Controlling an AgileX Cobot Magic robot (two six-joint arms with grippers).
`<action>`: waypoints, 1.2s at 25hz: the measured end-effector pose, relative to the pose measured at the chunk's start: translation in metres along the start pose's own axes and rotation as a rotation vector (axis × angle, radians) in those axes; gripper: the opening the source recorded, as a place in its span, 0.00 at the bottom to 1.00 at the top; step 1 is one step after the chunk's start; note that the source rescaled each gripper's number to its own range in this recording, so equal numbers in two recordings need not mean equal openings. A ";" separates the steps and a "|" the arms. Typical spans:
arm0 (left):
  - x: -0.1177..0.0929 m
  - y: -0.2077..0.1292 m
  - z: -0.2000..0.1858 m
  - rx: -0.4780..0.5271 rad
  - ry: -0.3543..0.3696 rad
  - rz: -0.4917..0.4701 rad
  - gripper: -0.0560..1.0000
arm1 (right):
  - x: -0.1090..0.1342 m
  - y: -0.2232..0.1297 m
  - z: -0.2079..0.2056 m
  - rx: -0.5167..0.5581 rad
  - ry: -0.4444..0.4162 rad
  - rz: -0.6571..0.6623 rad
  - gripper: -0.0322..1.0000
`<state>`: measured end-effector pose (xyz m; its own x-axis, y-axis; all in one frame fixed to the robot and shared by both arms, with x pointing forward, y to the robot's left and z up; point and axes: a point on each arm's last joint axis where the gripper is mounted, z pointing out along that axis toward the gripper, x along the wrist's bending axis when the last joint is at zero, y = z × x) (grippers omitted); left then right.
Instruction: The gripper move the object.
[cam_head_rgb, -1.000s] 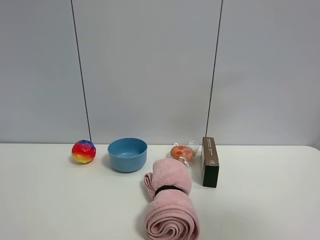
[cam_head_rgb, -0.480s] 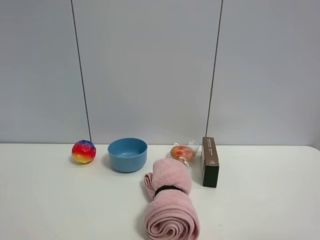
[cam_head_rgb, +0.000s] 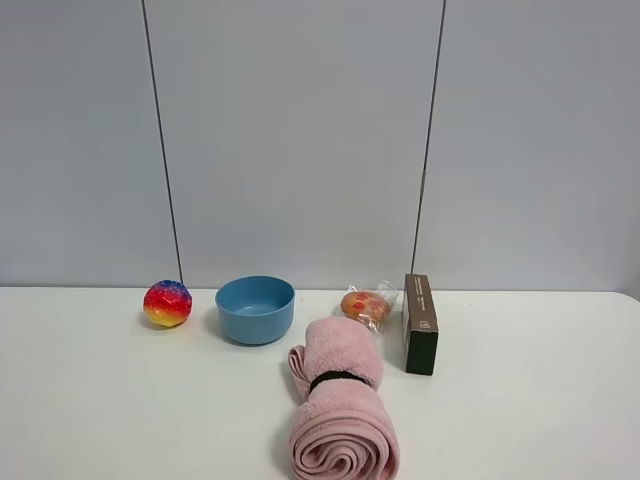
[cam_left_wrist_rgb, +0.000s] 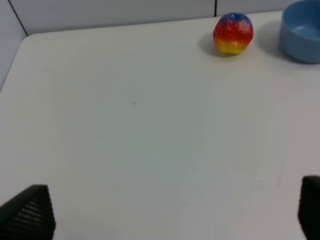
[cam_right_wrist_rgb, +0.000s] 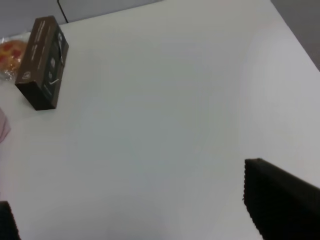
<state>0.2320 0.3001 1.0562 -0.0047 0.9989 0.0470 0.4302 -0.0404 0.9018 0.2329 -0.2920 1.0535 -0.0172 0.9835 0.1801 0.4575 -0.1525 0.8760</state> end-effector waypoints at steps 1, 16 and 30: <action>0.000 0.000 0.000 0.000 0.000 0.000 1.00 | 0.000 0.000 0.000 -0.003 -0.011 0.006 0.99; 0.000 0.000 0.000 0.000 0.000 0.000 1.00 | 0.001 0.000 0.000 -0.011 -0.046 0.025 0.99; 0.000 0.000 0.000 0.000 0.000 0.000 1.00 | 0.001 0.000 0.000 -0.010 -0.041 0.027 0.99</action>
<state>0.2320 0.3001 1.0562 -0.0047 0.9989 0.0470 0.4302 -0.0404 0.9018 0.2333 -0.2909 1.0537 0.0318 0.9821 0.1858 0.4483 -0.1802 0.8756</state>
